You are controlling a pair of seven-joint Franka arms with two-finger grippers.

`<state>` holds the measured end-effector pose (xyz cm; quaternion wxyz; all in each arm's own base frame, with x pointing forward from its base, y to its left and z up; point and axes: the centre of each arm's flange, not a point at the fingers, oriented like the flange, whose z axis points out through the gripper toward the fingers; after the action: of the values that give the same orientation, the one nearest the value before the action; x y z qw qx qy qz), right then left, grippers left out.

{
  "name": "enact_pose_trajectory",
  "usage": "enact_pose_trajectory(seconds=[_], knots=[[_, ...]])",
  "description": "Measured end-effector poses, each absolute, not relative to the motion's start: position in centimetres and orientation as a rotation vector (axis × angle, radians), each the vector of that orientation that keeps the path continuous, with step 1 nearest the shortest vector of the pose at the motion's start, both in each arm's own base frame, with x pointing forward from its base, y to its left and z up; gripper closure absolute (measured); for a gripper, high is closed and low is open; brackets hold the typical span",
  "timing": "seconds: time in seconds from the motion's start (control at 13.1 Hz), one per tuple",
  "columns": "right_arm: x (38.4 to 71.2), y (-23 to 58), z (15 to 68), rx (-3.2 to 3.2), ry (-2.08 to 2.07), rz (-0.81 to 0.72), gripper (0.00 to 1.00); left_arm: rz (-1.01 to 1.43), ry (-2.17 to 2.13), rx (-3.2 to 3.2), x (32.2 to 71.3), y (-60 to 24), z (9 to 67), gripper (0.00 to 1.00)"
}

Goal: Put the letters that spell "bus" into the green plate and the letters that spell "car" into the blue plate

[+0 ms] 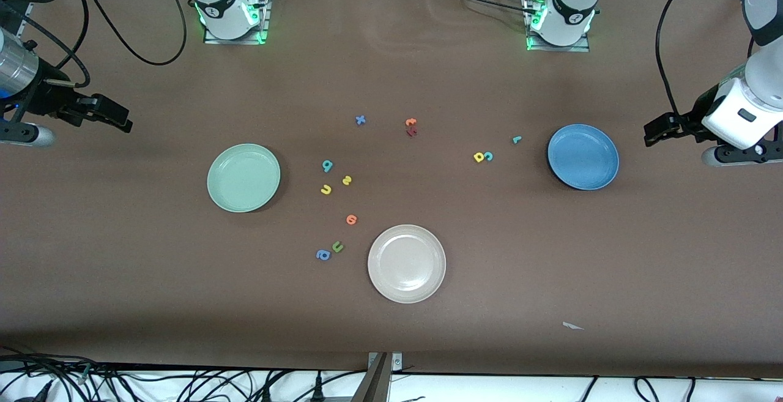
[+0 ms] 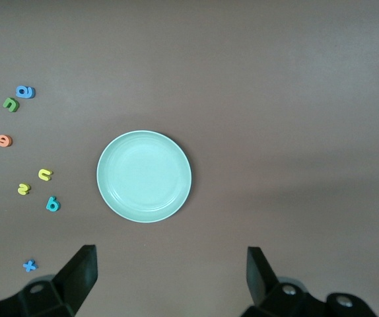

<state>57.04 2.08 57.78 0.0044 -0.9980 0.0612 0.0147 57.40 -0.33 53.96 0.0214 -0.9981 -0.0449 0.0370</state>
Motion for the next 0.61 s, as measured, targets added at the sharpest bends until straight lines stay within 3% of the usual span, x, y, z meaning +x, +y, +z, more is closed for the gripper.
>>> enact_pose_trajectory(seconds=[0.3,0.61], knots=[[56.1,2.1,57.9,-3.13,0.191,0.134,0.0,0.124,-0.139,-3.093,57.5,-0.3,53.6,0.0],[55.9,2.1,58.8,-3.13,0.19,0.122,0.0,0.131,-0.139,-3.093,57.5,-0.4,53.5,0.0]])
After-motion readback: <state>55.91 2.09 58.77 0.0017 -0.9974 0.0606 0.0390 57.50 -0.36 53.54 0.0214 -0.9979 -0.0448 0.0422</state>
